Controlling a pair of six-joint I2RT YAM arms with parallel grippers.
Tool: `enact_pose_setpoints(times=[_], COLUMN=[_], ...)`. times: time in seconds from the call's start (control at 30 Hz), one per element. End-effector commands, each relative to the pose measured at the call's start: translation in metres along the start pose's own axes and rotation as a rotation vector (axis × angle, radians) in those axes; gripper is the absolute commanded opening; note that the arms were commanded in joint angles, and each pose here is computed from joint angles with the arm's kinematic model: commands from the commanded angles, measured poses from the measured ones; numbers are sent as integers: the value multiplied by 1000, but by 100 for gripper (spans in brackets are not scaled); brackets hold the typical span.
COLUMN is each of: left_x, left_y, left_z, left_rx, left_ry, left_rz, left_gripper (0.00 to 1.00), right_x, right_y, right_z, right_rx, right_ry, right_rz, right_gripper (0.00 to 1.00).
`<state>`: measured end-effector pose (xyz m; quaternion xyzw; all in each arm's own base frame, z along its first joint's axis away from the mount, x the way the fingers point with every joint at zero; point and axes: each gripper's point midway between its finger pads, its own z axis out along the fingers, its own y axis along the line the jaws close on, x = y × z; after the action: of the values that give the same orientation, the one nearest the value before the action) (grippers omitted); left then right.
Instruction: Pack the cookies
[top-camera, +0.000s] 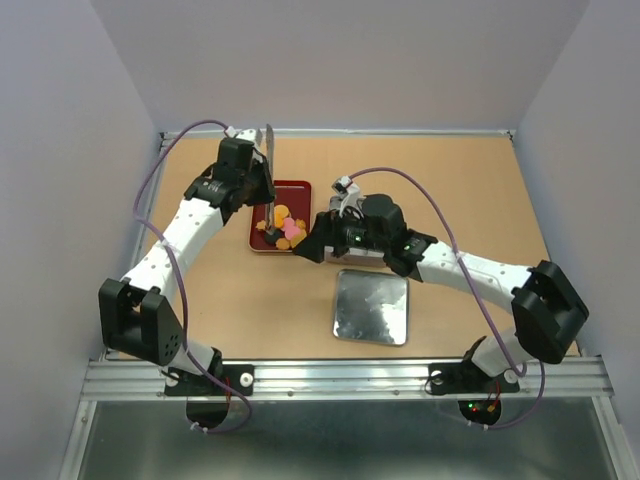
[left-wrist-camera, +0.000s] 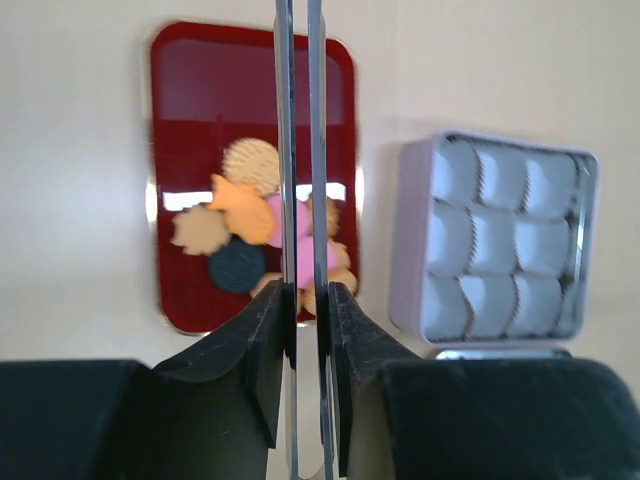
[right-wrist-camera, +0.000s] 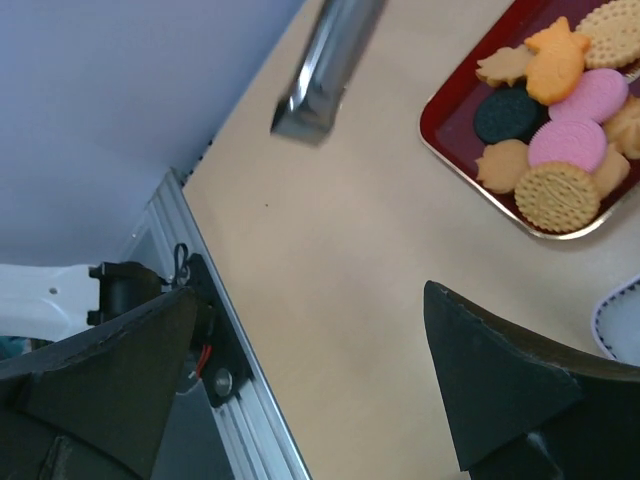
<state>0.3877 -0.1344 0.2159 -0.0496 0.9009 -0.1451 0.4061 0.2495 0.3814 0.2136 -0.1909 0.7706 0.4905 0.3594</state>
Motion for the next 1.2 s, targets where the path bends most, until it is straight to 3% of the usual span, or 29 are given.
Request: enact_pose_setpoints(times=[0.0,0.47,0.67,0.73,0.97,1.07,1.17], left_x=[18,21,19,18,21,21,25], left_y=[-42,-94,-107,-109,-111,-111,-108], left_z=[-18,-48,-56,-58,-60,-62,-60], left_rx=[163,356,398,404,413,403,372], left_ry=[33,9,4,0,-12,-32,-47], left_rz=[12,-5,-3,-4,-25,-37,-45], left_gripper=[26,28,29,28,28,32,42], right_x=[-57,-69,-67,-68,-65,-65,-68], right_y=[50,42,37,39,47,50,55], right_z=[10,27,31,31,35,35,33], right_rx=[-182,-160,-152,-160,-212,-225,-237], right_ry=[-164,-217,-219,-221,-189,-183,-188], right_rz=[-26,15,35,36,50,53,56], right_gripper=[100,97,88,79,22,15,9])
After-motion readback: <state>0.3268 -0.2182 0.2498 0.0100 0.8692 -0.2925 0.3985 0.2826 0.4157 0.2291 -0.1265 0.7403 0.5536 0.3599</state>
